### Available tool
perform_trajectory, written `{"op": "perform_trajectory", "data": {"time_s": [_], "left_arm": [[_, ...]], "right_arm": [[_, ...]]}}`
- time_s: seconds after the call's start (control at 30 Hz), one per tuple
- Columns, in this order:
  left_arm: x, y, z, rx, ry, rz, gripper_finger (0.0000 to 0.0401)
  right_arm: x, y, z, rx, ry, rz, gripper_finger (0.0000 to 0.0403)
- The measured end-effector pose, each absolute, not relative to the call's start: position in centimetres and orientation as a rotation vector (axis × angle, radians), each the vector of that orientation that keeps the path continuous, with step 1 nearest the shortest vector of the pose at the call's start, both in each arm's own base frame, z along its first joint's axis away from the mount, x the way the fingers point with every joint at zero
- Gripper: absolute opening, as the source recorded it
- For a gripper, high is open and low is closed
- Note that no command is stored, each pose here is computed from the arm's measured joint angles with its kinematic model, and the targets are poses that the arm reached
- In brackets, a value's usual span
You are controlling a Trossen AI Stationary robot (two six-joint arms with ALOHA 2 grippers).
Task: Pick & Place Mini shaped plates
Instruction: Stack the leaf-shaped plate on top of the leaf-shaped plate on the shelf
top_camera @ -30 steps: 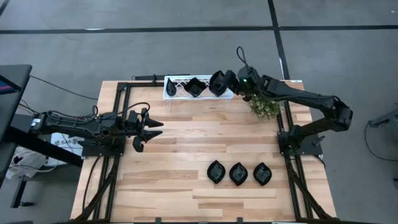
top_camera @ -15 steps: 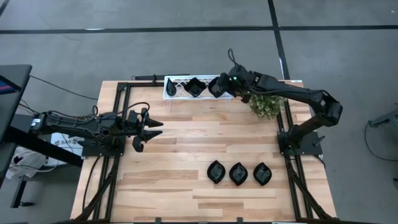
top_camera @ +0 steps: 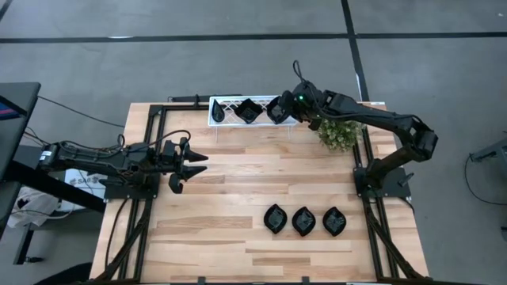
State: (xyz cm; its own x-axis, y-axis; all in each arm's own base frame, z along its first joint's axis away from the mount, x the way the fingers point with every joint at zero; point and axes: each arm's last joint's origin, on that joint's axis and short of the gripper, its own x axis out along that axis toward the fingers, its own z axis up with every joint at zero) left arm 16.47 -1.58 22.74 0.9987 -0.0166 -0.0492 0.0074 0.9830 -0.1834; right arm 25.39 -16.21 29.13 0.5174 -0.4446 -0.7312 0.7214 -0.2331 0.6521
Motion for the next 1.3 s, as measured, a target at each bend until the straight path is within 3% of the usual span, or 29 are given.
{"op": "perform_trajectory", "data": {"time_s": [0.37, 0.9, 1.3], "left_arm": [[16.5, -1.6, 22.7, -0.182, 0.051, -0.012, 0.0173], [16.5, -1.6, 22.7, -0.183, 0.05, -0.013, 0.0173], [16.5, -1.6, 22.7, -0.183, 0.051, -0.013, 0.0173]], "right_arm": [[25.4, -16.2, 29.1, 1.441, 0.254, -1.109, 0.0002], [25.4, -16.2, 29.1, 1.411, 0.27, -1.095, 0.0055], [23.3, -15.3, 32.0, 1.361, 0.191, -1.027, 0.0056]]}}
